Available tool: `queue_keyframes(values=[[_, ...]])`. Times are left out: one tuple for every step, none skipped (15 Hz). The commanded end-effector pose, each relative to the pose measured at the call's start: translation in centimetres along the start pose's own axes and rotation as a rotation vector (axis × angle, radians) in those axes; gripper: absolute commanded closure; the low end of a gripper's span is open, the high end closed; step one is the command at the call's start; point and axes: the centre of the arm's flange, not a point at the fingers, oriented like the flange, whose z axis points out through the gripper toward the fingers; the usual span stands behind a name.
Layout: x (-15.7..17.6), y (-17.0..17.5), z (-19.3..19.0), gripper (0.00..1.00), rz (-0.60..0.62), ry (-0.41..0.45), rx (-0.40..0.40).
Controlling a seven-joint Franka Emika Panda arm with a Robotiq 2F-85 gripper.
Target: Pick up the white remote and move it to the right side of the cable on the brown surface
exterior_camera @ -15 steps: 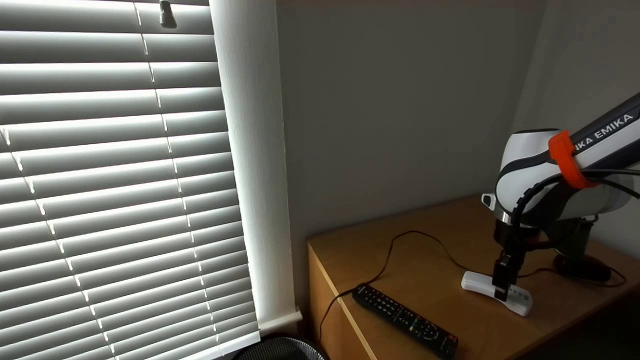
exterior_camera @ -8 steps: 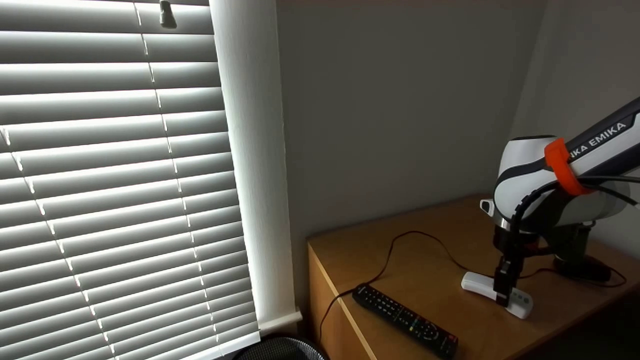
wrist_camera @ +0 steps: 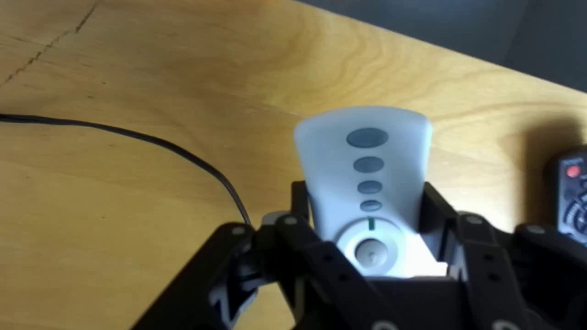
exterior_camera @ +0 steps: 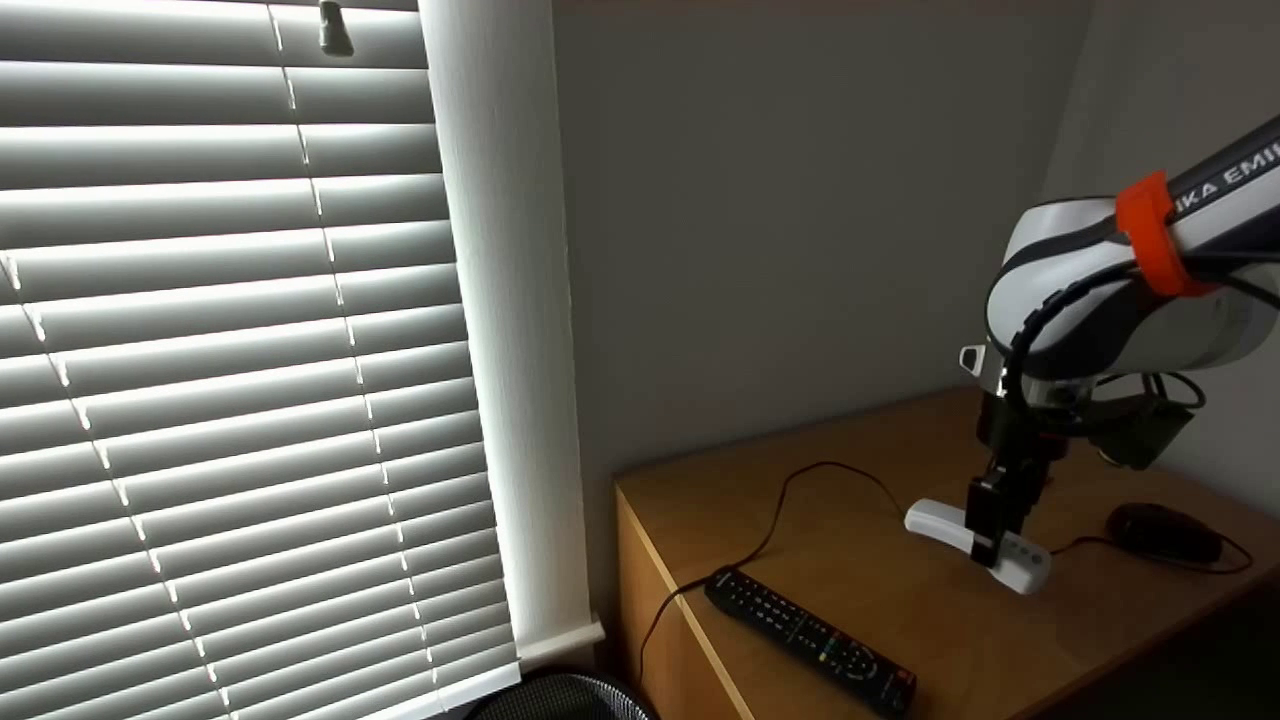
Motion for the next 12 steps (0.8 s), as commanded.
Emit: queue_keyframes(values=[[0.5, 0.3, -4.8, 0.67, 0.117, 0.054, 0.030], [1.0, 1.1, -5.8, 0.67, 0.150, 0.082, 0.021], [1.7, 2.1, -6.9, 0.67, 0.187, 0.106, 0.019], [2.1, 3.0, -7.7, 0.67, 0.220, 0.126, 0.012], [2.7, 4.1, -8.6, 0.67, 0.257, 0.143, 0.012], [3.1, 5.1, -9.2, 0.67, 0.290, 0.157, 0.008], [3.5, 6.1, -9.7, 0.67, 0.324, 0.170, 0.002], [4.0, 7.3, -10.0, 0.67, 0.361, 0.179, -0.004], [4.4, 8.3, -10.1, 0.67, 0.397, 0.190, -0.011], [4.8, 9.2, -10.1, 0.67, 0.427, 0.194, -0.012], [5.1, 10.3, -10.0, 0.67, 0.460, 0.200, -0.019], [5.4, 11.2, -9.8, 0.67, 0.490, 0.199, -0.016]])
